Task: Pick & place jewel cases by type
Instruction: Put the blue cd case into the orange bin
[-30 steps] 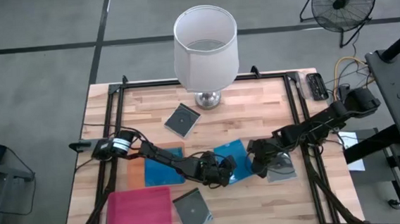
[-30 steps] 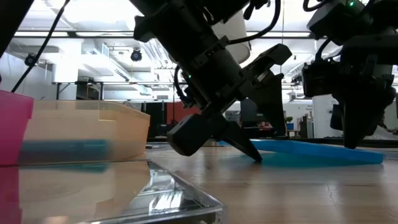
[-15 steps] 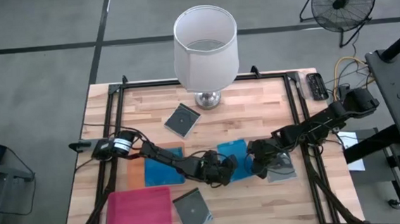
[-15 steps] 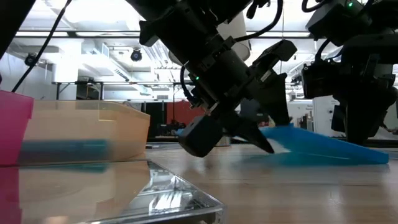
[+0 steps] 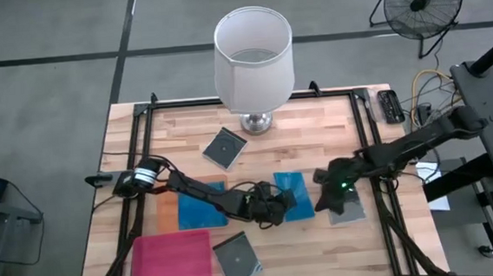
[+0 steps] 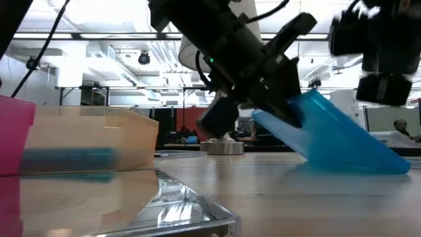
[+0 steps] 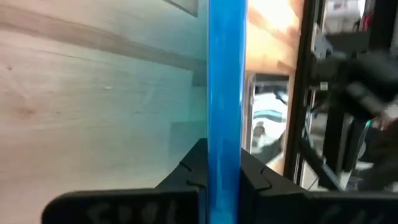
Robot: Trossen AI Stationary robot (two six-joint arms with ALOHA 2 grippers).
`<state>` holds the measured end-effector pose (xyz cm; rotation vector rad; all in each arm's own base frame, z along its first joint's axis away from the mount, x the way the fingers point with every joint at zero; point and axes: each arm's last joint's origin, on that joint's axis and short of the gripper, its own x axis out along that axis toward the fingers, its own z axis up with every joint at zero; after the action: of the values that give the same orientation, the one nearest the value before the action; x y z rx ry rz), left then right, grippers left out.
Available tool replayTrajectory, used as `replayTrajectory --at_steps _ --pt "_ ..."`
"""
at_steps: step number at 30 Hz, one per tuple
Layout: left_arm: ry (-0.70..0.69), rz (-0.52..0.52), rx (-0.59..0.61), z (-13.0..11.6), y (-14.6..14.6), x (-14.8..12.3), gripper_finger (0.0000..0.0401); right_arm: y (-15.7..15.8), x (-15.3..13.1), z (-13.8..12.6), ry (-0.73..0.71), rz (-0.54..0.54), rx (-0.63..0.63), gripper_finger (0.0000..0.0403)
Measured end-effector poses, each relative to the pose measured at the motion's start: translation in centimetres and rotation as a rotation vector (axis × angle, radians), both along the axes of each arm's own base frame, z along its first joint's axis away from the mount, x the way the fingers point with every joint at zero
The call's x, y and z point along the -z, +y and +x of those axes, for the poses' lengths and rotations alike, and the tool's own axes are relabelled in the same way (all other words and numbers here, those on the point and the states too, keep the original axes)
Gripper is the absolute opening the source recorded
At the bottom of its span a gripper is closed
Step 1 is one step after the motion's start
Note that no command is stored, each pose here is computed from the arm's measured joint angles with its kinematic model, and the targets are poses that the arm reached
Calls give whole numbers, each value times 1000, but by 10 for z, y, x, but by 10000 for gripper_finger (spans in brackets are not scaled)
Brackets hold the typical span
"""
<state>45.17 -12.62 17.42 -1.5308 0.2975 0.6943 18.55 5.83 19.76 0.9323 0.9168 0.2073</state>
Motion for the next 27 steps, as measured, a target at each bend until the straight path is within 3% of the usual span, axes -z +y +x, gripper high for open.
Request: replayTrajectory --at_steps 5,11,18,27 --pt "3 77 102 -5 1 -20 7 -7 -41 -26 -125 9 3 9" --pt "-49 194 268 -19 4 -71 6 -18 -71 -55 -171 -65 97 9" --pt "34 340 512 -57 13 -121 6 -21 -74 -63 -179 -72 115 9" --pt "165 388 804 -119 30 -168 6 -19 -66 -53 -125 -124 114 9"
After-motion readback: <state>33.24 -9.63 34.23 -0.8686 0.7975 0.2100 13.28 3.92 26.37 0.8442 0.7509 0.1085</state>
